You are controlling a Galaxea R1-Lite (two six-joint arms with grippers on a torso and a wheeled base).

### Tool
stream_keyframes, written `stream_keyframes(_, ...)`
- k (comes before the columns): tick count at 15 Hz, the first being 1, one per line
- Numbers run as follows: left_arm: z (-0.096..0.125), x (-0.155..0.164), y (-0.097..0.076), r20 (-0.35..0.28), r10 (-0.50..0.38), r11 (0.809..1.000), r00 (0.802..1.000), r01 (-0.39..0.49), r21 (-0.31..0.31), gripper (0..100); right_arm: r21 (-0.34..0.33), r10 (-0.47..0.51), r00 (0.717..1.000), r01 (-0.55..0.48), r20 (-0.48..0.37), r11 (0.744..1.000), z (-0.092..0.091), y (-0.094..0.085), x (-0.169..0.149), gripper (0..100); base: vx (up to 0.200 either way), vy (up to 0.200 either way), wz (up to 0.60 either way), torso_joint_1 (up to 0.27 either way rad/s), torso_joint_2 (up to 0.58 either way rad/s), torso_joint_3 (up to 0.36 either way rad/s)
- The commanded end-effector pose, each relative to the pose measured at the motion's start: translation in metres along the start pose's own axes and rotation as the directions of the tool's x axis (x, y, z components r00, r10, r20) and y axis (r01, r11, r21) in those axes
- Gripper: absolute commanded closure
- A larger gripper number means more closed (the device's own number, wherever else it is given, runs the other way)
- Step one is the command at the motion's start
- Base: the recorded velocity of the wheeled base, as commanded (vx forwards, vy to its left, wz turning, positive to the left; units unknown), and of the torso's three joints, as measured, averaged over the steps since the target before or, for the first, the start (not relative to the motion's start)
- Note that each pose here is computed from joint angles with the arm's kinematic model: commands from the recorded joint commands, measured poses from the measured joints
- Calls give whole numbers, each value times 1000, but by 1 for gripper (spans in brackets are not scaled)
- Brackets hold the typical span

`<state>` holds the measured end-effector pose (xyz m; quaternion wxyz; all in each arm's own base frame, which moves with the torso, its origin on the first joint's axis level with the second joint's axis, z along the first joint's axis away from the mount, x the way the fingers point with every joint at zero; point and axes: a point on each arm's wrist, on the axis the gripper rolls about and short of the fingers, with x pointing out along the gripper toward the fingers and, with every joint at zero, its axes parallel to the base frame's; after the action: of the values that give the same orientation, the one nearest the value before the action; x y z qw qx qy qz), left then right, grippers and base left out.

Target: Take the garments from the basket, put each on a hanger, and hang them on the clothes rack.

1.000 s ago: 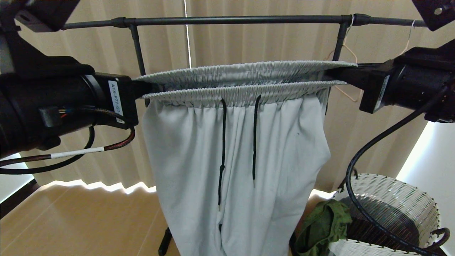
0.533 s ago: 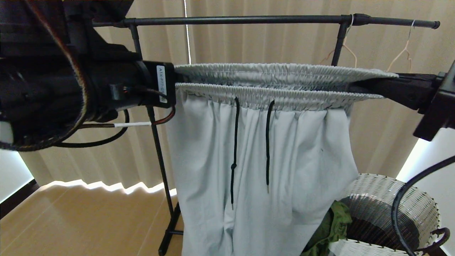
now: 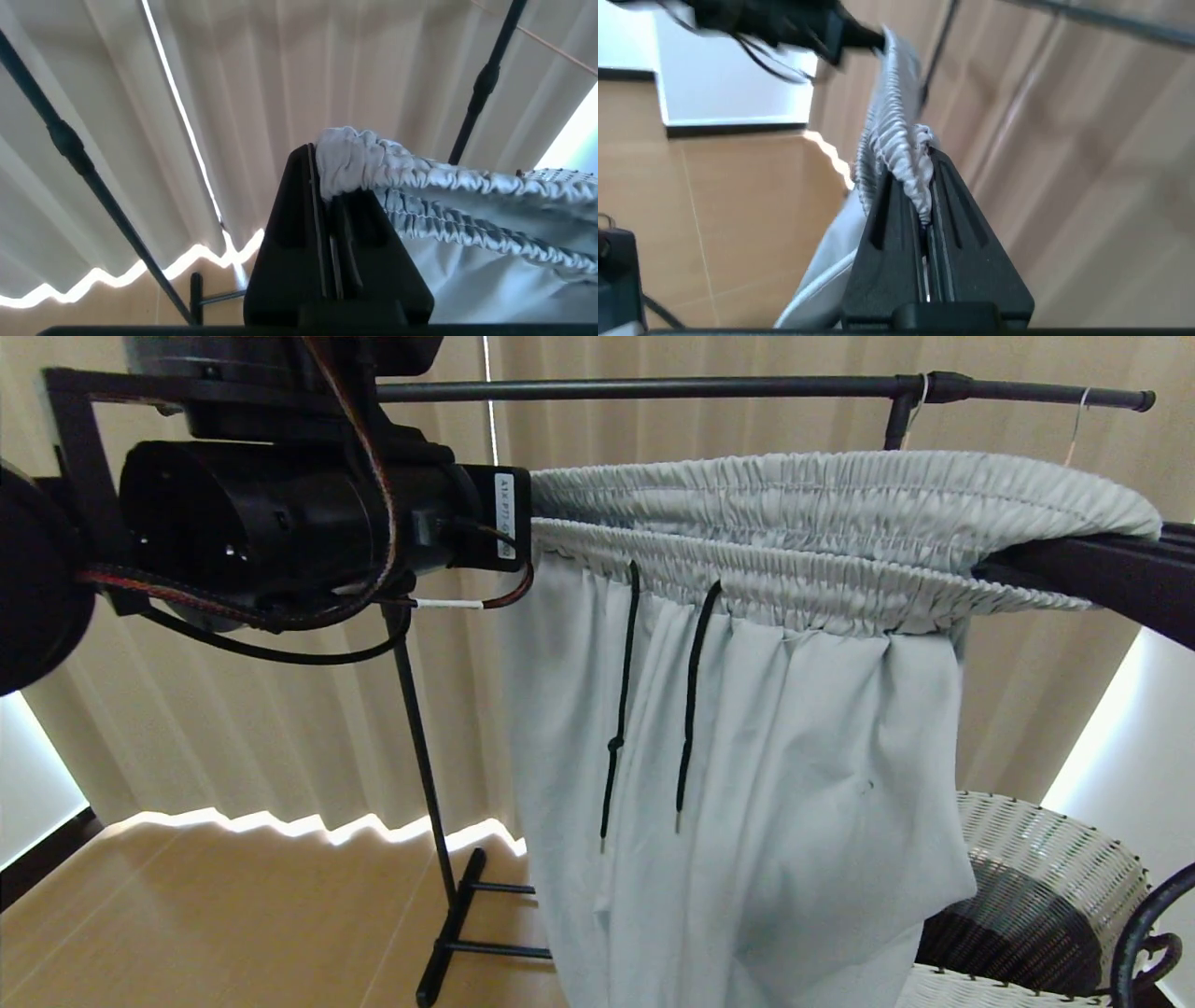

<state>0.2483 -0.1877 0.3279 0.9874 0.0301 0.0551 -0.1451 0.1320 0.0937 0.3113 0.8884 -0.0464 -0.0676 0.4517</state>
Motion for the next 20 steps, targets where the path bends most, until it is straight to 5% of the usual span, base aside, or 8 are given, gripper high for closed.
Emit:
stream_keyframes(1, -2, 2, -1, -7, -1, 1000, 1000, 1, 2, 100, 2, 1, 1000, -1, -8, 1000, -2, 0, 1, 100, 0, 0, 0, 0, 0, 0)
stream_keyframes(5, -5, -31, 10, -13, -27, 1000, 1000, 27, 5, 100, 8, -66, 996, 67, -52, 998, -8, -16, 14, 100, 0, 0, 0, 0, 0, 0)
stream_keyframes(7, -12, -61, 17, -32, -117, 993, 993, 117, 11, 100, 11, -145, 985, 147, -95, 989, -15, -30, 28, 100, 0, 0, 0, 0, 0, 0)
stream_keyframes(13, -20, -146, 25, -17, -342, 939, 940, 342, 23, 100, 8, -254, 958, 257, -137, 966, -22, -61, 67, 100, 0, 0, 0, 0, 0, 0)
stream_keyframes(17, -19, -162, 21, 5, -414, 910, 910, 414, 28, 100, 7, -261, 956, 265, -136, 964, -23, -74, 88, 100, 0, 0, 0, 0, 0, 0)
stream_keyframes(20, -22, -162, 21, 0, -418, 908, 908, 418, 34, 100, 5, -262, 956, 265, -129, 964, -29, -80, 101, 100, 0, 0, 0, 0, 0, 0)
